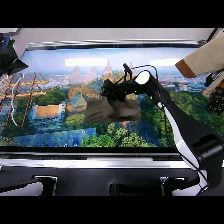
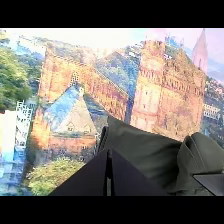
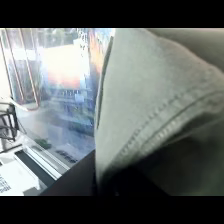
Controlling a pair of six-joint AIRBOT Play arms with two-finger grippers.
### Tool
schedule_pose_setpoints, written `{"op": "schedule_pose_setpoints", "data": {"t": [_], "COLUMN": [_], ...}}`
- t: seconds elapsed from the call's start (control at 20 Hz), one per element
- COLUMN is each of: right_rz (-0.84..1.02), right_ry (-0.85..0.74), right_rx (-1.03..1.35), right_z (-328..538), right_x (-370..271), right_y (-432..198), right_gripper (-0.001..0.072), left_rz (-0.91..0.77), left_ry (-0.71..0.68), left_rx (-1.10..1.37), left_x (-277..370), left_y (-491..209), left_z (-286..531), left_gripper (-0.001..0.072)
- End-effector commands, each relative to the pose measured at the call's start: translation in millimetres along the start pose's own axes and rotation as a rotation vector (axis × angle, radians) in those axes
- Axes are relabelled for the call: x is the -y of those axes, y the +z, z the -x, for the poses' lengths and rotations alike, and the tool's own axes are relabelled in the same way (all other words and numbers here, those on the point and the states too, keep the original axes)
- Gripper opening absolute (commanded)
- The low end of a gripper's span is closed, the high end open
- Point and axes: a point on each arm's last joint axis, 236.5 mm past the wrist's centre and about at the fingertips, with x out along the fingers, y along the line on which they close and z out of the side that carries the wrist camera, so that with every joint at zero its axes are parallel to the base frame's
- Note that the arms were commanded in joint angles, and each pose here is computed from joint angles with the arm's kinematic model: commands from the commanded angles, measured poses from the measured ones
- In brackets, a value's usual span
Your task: Fold the clothes and pants, and hang the long-sleeved shirts on hangers.
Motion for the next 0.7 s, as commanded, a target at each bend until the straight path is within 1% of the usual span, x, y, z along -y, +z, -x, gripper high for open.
{"op": "schedule_pose_setpoints", "data": {"t": [0.0,0.1,0.2,0.25,0.3,0.35,0.5,0.65], "right_rz": [-0.032,-0.02,-0.018,-0.014,-0.012,-0.014,0.016,0.051], "right_ry": [0.06,0.062,0.066,0.067,0.069,0.071,0.077,0.072], "right_rx": [0.0,-0.008,-0.005,-0.014,-0.027,-0.033,-0.012,0.058], "right_z": [-2.9,-5.8,-7.5,-9.3,-10.9,-10.3,3.5,48.4], "right_x": [-13.4,-16.3,-18.6,-20.7,-22.6,-23.0,-25.7,-16.7], "right_y": [0.1,-4.5,-5.2,-9.2,-13.7,-15.1,-7.8,21.8], "right_gripper": [0.0099,0.0189,0.0202,0.03,0.0441,0.0499,0.0495,0.0495], "left_rz": [0.001,0.001,0.001,0.002,0.002,0.005,0.005,0.005], "left_ry": [0.003,0.003,0.003,0.003,0.003,0.003,0.003,0.003], "left_rx": [0.003,0.003,0.003,0.003,0.003,0.003,0.003,0.002], "left_x": [-1.8,-1.8,-1.8,-1.8,-1.8,-1.8,-1.8,-1.8], "left_y": [0.8,0.8,0.8,0.8,0.8,0.8,0.8,0.7], "left_z": [0.9,0.9,0.9,0.9,0.9,0.9,0.9,0.9], "left_gripper": [0.0019,0.0018,0.0019,0.0019,0.0019,0.0019,0.0019,0.0019]}}
